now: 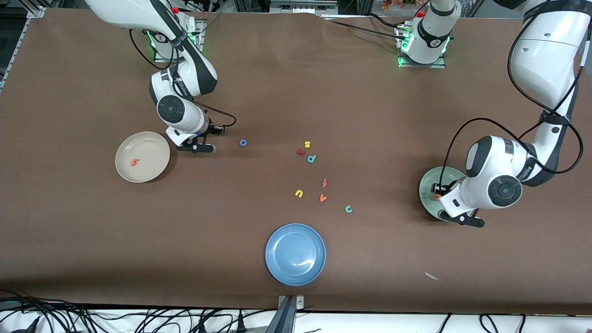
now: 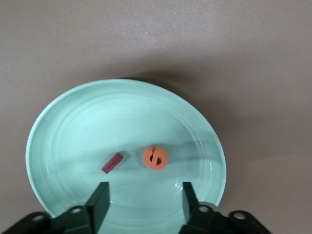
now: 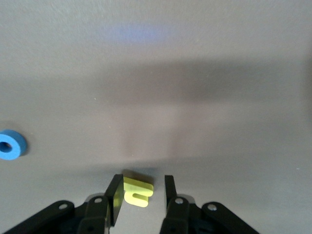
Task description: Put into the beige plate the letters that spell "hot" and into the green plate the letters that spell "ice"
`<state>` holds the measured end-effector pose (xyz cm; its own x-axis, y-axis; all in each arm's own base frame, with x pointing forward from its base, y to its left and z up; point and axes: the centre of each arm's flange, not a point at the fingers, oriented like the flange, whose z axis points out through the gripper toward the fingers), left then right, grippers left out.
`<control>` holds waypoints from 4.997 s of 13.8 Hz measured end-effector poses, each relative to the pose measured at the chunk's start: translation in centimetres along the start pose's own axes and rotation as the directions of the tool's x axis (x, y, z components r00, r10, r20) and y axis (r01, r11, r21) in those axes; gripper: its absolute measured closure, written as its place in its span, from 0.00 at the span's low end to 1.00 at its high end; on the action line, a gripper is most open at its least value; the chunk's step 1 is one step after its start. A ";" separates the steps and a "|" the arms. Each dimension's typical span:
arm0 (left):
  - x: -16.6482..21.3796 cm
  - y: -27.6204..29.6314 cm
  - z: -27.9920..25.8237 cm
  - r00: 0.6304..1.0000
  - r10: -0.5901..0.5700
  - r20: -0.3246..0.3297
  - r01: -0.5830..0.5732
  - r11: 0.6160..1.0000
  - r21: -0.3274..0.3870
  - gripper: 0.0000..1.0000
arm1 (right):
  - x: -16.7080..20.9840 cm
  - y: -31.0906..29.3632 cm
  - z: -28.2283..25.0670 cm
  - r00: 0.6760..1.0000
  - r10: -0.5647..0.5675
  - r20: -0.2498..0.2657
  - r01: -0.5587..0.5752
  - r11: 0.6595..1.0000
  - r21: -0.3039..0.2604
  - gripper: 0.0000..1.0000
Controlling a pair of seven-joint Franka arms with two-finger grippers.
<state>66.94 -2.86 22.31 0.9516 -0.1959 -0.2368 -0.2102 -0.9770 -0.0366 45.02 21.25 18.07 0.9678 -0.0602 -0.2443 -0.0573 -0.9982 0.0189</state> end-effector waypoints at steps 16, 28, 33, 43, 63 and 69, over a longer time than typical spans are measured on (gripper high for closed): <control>0.7 6.9 -1.1 0.992 -0.126 -0.011 0.126 0.991 -0.040 0.00 | -2.3 -3.0 1.3 0.993 0.119 -0.003 -0.119 0.993 0.014 0.58; 1.7 20.7 -1.9 0.899 -0.430 -0.082 0.414 0.896 -0.160 0.00 | -3.5 -2.2 0.2 0.936 0.351 -0.031 -0.350 0.936 0.022 0.58; 1.8 24.6 -1.4 0.847 -0.523 -0.091 0.499 0.843 -0.203 0.00 | -4.0 -1.8 1.0 0.928 0.369 -0.050 -0.367 0.929 0.047 0.58; 6.0 28.0 -0.2 0.761 -0.638 -0.118 0.602 0.762 -0.240 0.00 | -5.0 -1.8 2.0 0.917 0.392 -0.077 -0.386 0.919 0.086 0.57; 7.1 27.9 2.2 0.733 -0.666 -0.143 0.629 0.742 -0.231 0.31 | -5.4 -2.4 2.1 0.918 0.387 -0.091 -0.376 0.920 0.111 0.72; 7.1 28.5 2.5 0.709 -0.686 -0.165 0.653 0.727 -0.213 0.42 | -5.5 -2.5 2.1 0.919 0.386 -0.083 -0.378 0.921 0.100 0.99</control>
<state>67.13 -31.84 17.15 0.8557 0.5172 0.0174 0.5167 -0.8558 0.0254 39.34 24.07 17.30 0.8874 -0.4401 -0.1371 -0.4427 -0.8966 0.0124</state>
